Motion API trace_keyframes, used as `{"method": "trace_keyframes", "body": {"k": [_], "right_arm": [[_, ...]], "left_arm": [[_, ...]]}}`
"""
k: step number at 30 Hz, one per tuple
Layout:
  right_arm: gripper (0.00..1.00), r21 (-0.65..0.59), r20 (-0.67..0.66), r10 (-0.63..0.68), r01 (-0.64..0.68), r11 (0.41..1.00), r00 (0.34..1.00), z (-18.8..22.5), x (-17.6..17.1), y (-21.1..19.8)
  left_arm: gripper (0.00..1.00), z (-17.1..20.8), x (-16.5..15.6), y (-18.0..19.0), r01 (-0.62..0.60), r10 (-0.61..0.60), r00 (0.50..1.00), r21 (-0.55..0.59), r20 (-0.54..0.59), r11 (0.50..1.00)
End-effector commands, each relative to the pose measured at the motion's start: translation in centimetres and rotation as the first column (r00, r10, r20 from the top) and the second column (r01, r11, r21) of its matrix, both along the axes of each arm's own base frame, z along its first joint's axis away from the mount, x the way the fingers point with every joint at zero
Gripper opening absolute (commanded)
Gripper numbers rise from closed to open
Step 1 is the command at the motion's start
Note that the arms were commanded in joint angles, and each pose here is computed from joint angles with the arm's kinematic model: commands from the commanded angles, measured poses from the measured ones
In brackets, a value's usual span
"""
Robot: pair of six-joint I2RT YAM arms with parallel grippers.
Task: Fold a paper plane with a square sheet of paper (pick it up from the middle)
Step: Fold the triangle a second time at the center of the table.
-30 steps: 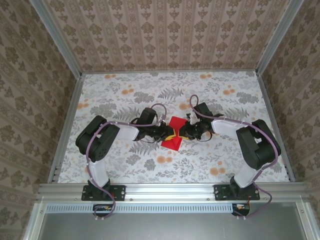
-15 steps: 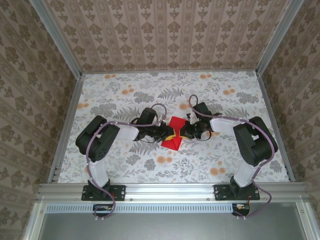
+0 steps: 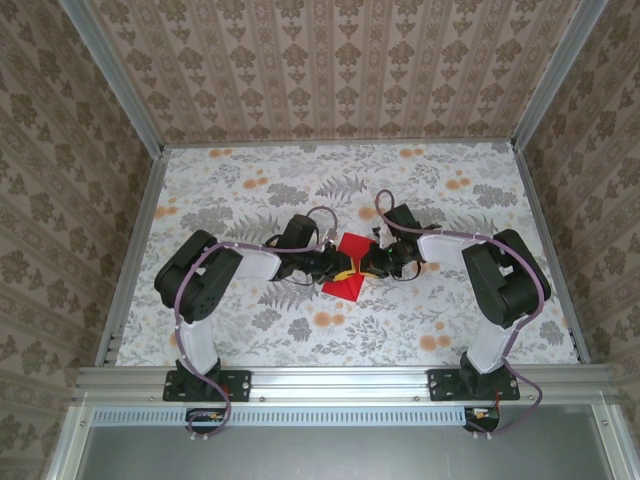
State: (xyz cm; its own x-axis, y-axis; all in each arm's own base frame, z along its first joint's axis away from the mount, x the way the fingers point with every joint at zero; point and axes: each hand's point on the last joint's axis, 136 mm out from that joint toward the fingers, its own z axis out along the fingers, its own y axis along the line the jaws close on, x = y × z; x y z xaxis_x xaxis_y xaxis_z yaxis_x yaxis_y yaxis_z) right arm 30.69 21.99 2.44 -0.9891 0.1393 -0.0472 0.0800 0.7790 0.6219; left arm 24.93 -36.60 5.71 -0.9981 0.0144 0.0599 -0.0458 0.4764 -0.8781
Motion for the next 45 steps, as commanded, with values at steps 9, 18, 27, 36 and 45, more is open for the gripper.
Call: {"method": "trace_keyframes", "body": {"k": [9,18,27,36,45], "right_arm": [[0.08,-0.053,-0.014,-0.002,0.002,0.999,1.000,-1.1,0.3,-0.8],[0.08,-0.049,-0.016,0.004,-0.004,0.999,1.000,-1.2,0.4,-0.7],[0.08,-0.065,-0.032,0.003,-0.006,0.998,0.999,-1.8,0.1,-0.9],[0.08,-0.076,-0.039,0.002,-0.005,0.997,0.999,-1.9,0.0,-1.1],[0.08,-0.072,-0.037,0.006,-0.009,0.997,0.999,-1.8,0.0,-1.1]], "left_arm": [[0.17,0.0,0.0,-1.0,0.027,-0.027,1.000,-0.022,0.002,0.999],[0.17,0.0,0.1,-1.1,0.029,-0.029,1.000,-0.021,-0.001,0.999],[0.17,-0.6,0.1,-1.0,0.026,-0.026,1.000,-0.005,-0.013,1.000],[0.17,-1.5,0.0,-0.8,0.020,-0.020,0.999,0.021,-0.034,1.000],[0.16,-2.2,0.0,-0.6,0.014,-0.012,0.999,0.041,-0.048,0.999]]}}
